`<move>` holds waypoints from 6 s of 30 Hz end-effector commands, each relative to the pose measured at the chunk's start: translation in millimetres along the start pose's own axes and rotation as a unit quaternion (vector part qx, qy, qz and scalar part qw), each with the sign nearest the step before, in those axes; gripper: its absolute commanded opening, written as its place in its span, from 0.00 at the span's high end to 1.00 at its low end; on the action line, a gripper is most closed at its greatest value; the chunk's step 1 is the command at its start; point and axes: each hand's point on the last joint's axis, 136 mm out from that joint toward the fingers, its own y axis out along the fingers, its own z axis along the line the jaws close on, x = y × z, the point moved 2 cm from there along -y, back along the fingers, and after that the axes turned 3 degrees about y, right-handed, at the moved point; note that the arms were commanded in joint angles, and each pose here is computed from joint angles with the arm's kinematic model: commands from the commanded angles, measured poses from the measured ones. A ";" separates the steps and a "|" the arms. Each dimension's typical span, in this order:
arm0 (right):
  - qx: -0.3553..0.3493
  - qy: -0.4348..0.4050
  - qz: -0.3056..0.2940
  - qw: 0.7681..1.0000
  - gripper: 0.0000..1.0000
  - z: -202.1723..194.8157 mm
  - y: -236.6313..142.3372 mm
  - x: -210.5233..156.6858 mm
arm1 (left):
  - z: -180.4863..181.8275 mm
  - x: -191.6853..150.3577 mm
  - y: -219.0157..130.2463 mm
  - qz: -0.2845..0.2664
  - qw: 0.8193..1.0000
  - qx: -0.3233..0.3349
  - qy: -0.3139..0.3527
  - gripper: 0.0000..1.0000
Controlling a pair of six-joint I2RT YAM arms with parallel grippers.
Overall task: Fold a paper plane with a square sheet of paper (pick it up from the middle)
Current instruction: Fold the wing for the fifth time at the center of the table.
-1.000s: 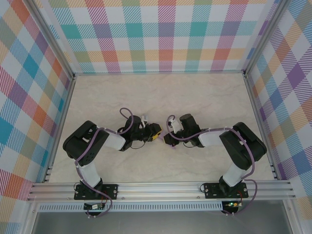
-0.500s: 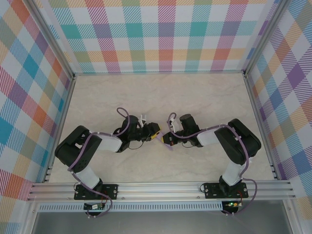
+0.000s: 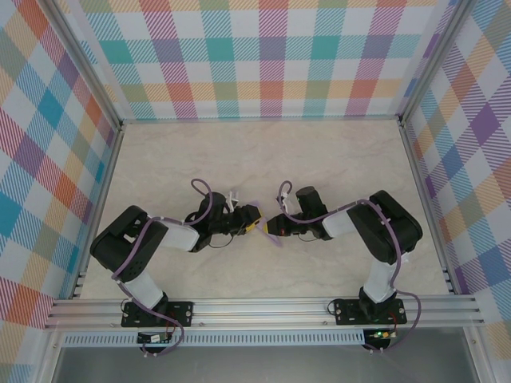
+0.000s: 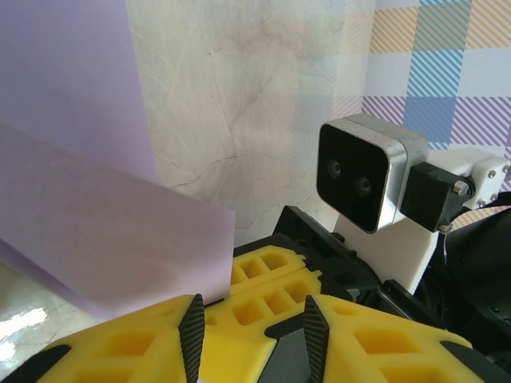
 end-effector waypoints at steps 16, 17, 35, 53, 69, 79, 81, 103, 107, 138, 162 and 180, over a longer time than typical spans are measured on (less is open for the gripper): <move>0.015 0.040 0.016 0.999 1.00 -0.4 0.9 1.4 | -2.7 -8.9 3.4 0.019 0.999 -0.018 0.035 0.62; 0.014 0.043 0.017 0.999 1.00 -1.3 1.1 1.3 | -3.3 -7.8 4.9 0.019 0.999 -0.018 0.035 0.63; 0.004 0.054 0.028 0.998 1.00 -3.9 1.1 -1.7 | 12.8 -2.7 23.8 0.018 0.999 -0.001 0.027 0.68; -0.023 0.028 0.042 0.998 0.74 13.9 -18.8 -3.1 | 21.9 -2.4 25.4 0.014 1.000 0.012 0.021 0.69; -0.086 -0.057 0.067 0.992 0.71 8.1 -24.8 -12.4 | 24.9 -0.8 27.6 0.013 1.000 0.021 0.015 0.69; -0.108 -0.114 0.089 0.984 0.72 8.8 -15.6 -17.4 | 29.4 -0.7 29.2 0.013 0.999 0.029 0.010 0.69; -0.116 -0.119 0.091 0.982 0.72 6.2 -14.0 -17.9 | 29.1 -0.6 29.4 0.013 0.999 0.029 0.009 0.69; -0.068 -0.078 0.070 0.992 0.99 11.7 -15.0 -19.6 | -11.8 0.3 5.2 0.010 0.998 -0.006 0.056 0.69; -0.047 -0.046 0.071 0.995 0.99 13.2 -14.6 -19.0 | -14.1 -7.9 -3.7 0.024 0.997 -0.002 0.073 0.68; -0.048 0.056 0.099 0.992 1.00 -13.7 -1.7 -29.1 | 12.7 -27.4 12.7 0.049 0.997 0.001 0.064 0.70; -0.047 0.050 0.098 0.993 0.86 0.8 -9.3 -22.5 | 30.5 -24.3 22.2 0.049 0.997 0.038 0.047 0.73; -0.064 0.051 0.114 0.990 0.82 -2.3 -19.1 -38.2 | 33.5 -24.3 21.5 0.048 0.997 0.044 0.046 0.73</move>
